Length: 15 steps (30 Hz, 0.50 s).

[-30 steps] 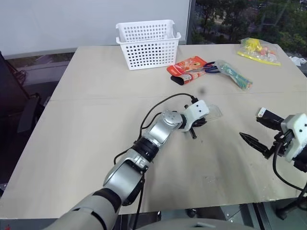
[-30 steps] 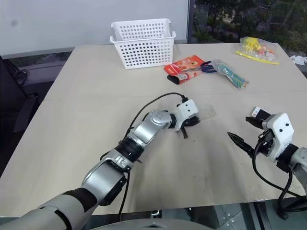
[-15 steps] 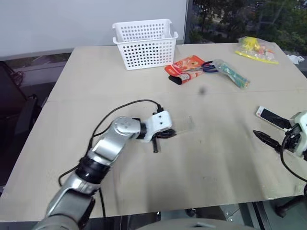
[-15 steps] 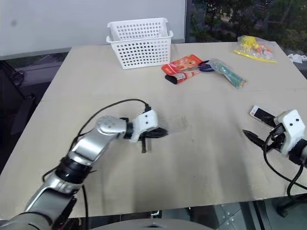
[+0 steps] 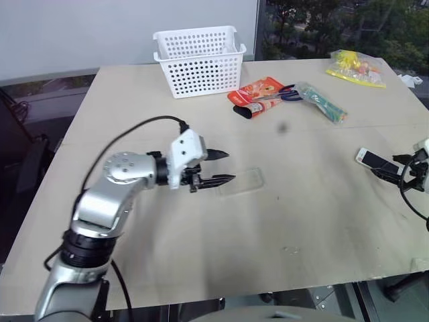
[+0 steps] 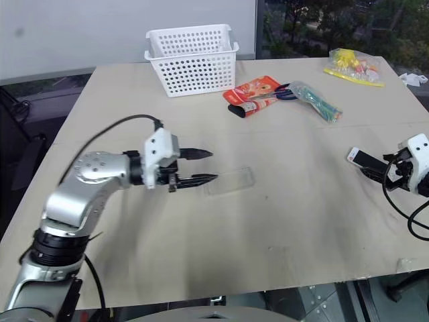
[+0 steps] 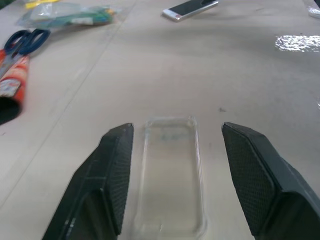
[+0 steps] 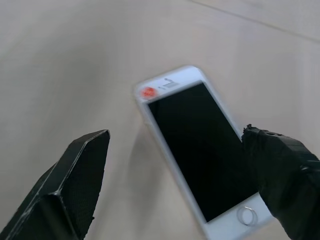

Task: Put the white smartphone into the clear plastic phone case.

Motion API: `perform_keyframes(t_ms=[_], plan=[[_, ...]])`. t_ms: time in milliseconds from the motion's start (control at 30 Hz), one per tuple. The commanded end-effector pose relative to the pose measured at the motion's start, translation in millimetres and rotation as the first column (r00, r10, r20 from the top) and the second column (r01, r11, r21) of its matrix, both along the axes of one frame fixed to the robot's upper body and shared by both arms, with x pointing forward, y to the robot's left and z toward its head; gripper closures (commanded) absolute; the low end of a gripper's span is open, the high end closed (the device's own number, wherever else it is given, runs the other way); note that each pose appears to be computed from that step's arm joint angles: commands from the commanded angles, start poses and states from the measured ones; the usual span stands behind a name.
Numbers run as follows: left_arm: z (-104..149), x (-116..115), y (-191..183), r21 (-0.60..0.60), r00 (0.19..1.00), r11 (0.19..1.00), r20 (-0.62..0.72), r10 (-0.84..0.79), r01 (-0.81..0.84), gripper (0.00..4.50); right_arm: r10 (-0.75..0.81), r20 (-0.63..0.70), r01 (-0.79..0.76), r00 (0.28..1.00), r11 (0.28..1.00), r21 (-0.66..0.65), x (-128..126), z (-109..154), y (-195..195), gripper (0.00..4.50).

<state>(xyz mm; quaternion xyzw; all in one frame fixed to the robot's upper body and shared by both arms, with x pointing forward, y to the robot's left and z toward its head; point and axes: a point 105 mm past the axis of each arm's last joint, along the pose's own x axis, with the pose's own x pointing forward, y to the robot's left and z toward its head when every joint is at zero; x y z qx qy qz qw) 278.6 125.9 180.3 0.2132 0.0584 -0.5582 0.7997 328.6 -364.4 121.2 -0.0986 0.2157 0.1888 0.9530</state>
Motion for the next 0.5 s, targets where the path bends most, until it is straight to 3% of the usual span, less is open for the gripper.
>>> perform_keyframes(t_ms=[33, 333, 500], plan=[[16, -16, 17, 0.003, 0.999, 1.000, -0.035, 0.011, -0.011, 1.57, 0.008, -0.062, -0.006, 0.998, 1.000, 0.031, 0, -4, -7, 0.00], [4, -27, 67, 0.131, 0.978, 0.976, -0.100, 0.186, -0.172, 1.57, 0.196, -0.367, -0.160, 0.909, 0.979, 0.126, -28, -36, 4, 0.00], [1, -31, 66, 0.123, 0.977, 0.977, -0.108, 0.186, -0.172, 1.57, 0.330, -0.405, -0.273, 0.853, 0.943, 0.192, -37, -33, 22, 0.00]])
